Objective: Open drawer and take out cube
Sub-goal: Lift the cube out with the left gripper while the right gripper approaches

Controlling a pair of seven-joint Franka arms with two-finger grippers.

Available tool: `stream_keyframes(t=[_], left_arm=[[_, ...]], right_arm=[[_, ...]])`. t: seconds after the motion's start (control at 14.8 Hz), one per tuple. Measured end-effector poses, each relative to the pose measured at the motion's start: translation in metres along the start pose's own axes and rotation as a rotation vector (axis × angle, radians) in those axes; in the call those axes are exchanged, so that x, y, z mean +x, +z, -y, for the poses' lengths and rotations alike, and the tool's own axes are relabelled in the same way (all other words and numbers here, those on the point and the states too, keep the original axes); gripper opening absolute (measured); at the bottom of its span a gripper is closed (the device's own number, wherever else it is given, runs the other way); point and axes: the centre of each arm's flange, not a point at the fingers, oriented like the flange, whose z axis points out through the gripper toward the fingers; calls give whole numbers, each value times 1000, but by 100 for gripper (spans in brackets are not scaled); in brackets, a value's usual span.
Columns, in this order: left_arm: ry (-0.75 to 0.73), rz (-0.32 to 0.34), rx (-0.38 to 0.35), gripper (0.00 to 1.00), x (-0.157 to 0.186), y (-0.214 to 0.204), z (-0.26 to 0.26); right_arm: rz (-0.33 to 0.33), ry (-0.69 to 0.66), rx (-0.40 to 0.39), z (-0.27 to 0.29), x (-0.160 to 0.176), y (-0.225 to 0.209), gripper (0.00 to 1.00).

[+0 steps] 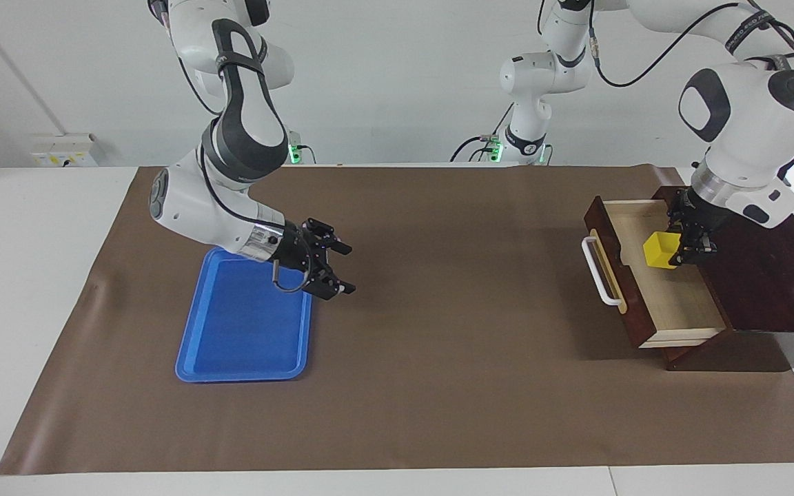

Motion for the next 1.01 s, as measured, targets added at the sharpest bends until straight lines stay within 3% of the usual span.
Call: stream_keyframes(t=[0.4, 0.81, 1.01], left_arm=[[-159, 5, 55, 55, -106, -10, -14], [-326, 47, 42, 55, -224, -25, -13], [-388, 66, -1, 55, -283, -35, -9]], right_arm=[[4, -23, -8, 0, 3, -5, 93], [12, -63, 1, 5, -24, -8, 88], [16, -57, -3, 13, -48, 4, 88]])
